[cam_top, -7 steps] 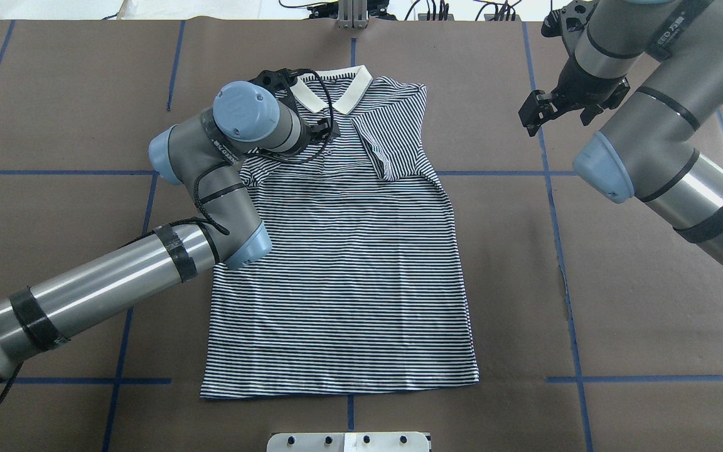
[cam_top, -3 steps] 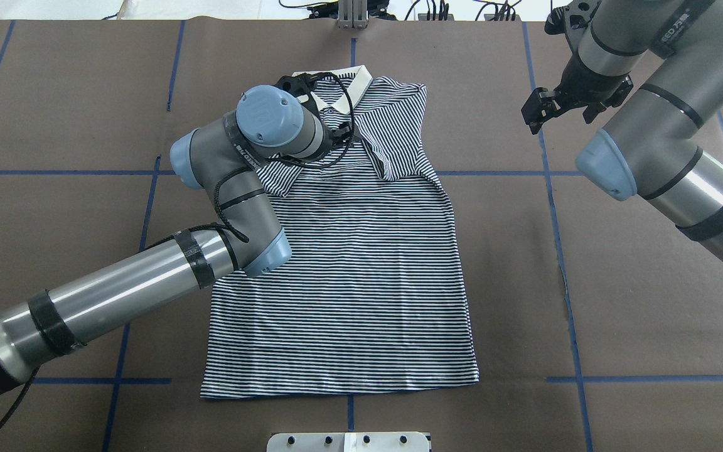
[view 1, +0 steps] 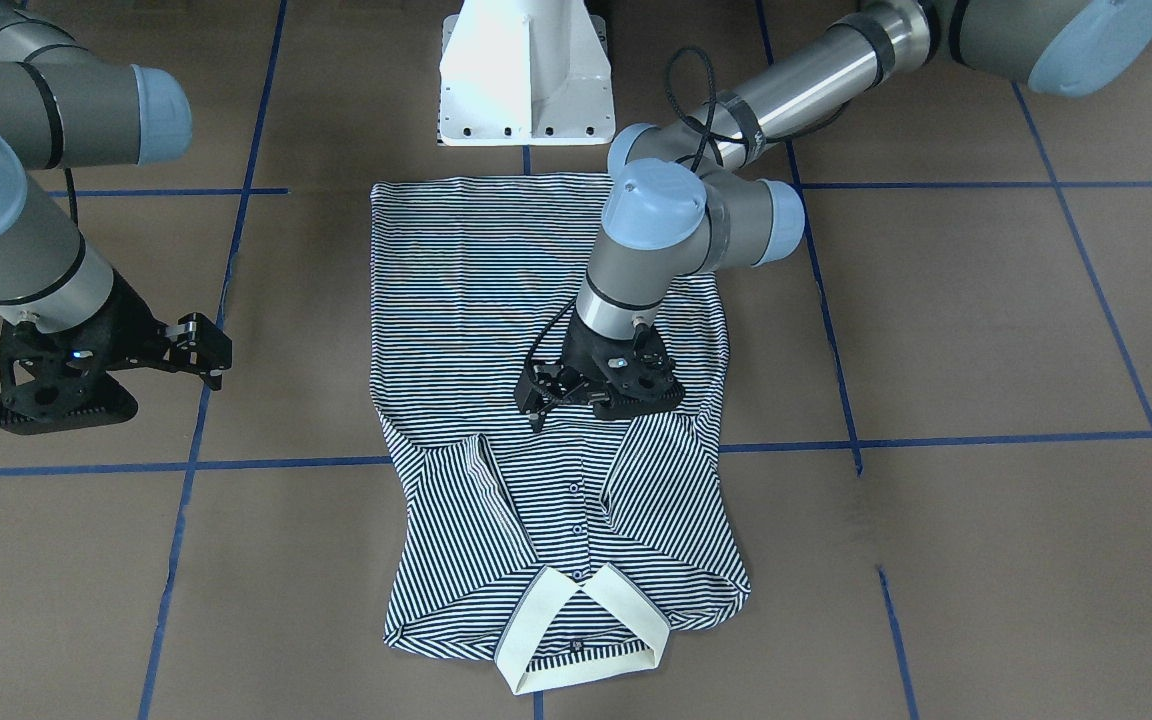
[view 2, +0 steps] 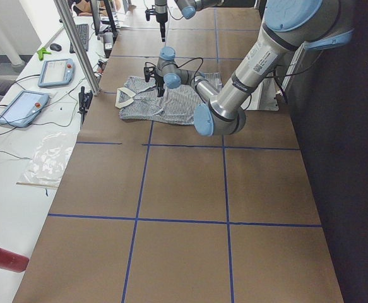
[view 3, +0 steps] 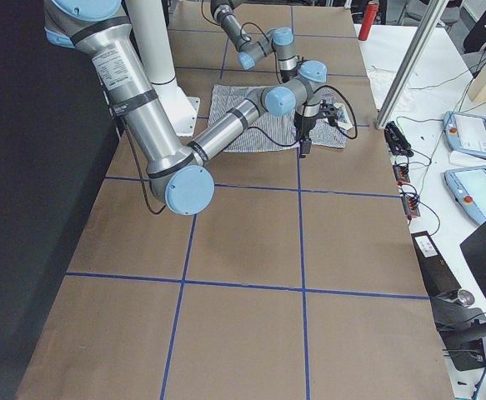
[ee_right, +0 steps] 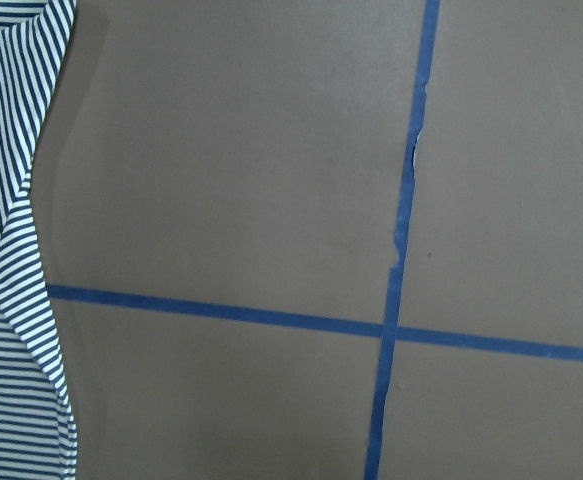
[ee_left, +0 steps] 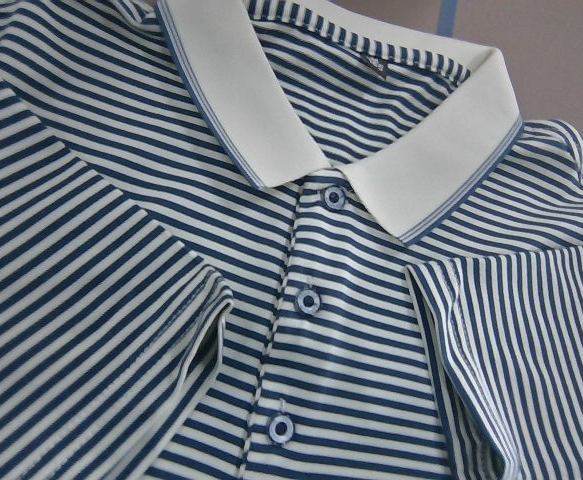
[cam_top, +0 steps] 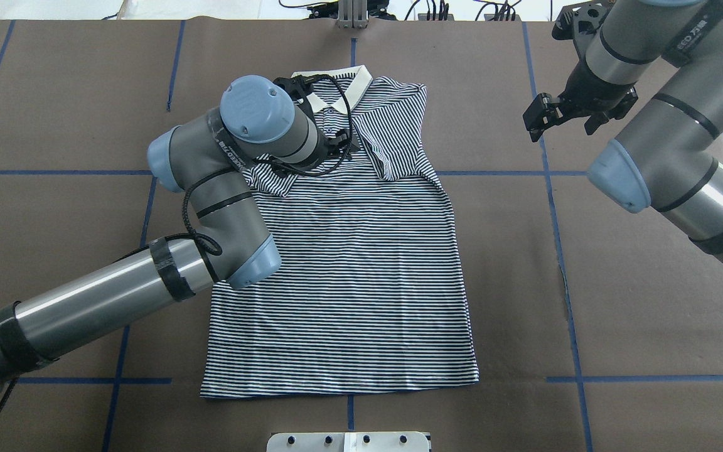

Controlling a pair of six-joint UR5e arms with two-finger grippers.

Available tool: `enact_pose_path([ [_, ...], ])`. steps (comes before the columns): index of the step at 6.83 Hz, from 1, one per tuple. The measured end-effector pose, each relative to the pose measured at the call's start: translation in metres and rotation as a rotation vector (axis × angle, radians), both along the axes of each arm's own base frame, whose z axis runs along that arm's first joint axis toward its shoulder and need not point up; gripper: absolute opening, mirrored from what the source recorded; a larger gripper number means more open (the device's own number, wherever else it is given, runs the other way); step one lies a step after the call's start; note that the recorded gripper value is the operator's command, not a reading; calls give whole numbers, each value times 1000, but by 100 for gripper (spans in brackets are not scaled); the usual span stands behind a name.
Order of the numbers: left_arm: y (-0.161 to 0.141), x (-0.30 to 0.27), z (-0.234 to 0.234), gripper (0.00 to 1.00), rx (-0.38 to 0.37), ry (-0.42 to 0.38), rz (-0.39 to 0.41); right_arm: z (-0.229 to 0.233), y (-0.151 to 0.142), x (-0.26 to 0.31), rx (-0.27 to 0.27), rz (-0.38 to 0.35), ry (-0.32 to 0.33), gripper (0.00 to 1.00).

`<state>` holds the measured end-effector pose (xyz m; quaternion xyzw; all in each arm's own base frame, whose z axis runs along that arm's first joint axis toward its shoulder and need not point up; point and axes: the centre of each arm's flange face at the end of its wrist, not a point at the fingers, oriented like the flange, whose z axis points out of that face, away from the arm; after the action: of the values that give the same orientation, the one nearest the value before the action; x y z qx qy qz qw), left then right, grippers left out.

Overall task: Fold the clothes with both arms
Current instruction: 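Move the left gripper to the shirt side while the right reaches the hem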

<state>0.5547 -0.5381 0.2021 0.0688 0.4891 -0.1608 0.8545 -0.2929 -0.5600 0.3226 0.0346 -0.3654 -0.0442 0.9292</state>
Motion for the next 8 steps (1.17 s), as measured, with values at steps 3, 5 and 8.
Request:
enact_pose_path([
  [3, 54, -67, 30, 100, 23, -51, 65, 29, 112, -60, -44, 81, -78, 100],
  [5, 79, -98, 47, 100, 45, -49, 73, 54, 205, -122, -83, 168, -142, 100],
  [8, 94, -119, 44, 100, 63, -27, 74, 53, 322, -190, -115, 220, -89, 100],
])
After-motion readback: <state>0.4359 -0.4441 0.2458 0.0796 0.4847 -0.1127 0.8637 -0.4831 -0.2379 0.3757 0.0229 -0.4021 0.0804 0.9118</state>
